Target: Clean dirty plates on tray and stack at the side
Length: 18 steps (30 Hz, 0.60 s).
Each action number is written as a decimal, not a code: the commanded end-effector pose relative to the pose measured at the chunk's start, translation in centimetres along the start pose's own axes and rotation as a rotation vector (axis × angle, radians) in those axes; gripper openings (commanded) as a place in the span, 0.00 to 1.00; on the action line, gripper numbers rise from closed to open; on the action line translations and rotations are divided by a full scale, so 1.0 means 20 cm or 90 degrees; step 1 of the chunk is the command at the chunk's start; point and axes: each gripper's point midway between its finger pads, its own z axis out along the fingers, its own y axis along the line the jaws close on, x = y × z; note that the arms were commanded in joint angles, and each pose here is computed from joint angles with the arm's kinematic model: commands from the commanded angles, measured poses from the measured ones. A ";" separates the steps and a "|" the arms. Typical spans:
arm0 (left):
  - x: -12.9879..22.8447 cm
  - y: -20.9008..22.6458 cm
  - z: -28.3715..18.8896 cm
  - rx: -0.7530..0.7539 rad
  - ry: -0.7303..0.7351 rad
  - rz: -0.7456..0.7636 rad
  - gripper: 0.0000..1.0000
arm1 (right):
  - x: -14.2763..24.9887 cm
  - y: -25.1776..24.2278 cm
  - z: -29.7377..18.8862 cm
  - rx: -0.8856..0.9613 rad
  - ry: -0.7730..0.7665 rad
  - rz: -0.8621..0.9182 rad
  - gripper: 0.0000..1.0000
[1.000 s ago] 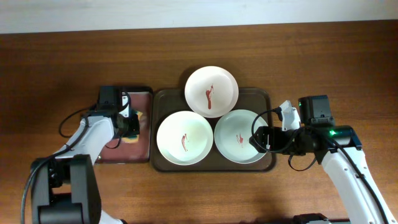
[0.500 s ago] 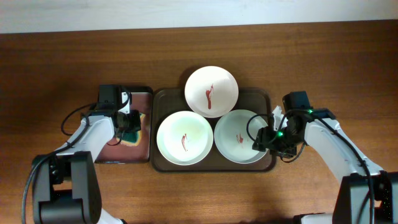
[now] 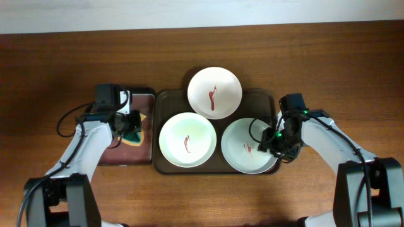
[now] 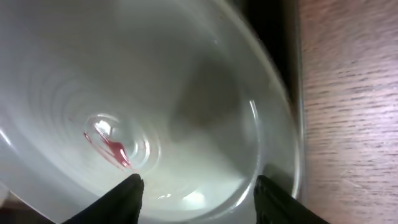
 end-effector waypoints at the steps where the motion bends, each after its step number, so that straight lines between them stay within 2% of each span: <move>1: 0.01 -0.02 -0.02 0.010 0.003 0.002 0.00 | 0.06 0.02 -0.04 0.001 0.042 0.007 0.62; 6: 0.01 -0.02 -0.02 0.010 0.003 0.002 0.00 | 0.16 -0.03 -0.15 0.054 0.102 0.018 0.64; 8: 0.01 -0.02 -0.02 0.010 0.003 0.002 0.00 | 0.14 -0.10 -0.16 0.105 0.088 0.018 0.64; 10: 0.01 -0.02 -0.02 0.010 0.003 0.002 0.00 | 0.13 -0.11 -0.11 0.100 0.073 0.024 0.64; 11: 0.01 -0.02 -0.02 0.010 0.003 0.002 0.00 | 0.12 -0.10 -0.08 0.089 0.068 0.024 0.58; 18: 0.01 -0.02 -0.02 0.010 0.003 0.002 0.00 | 0.09 -0.11 0.06 0.052 0.027 0.032 0.41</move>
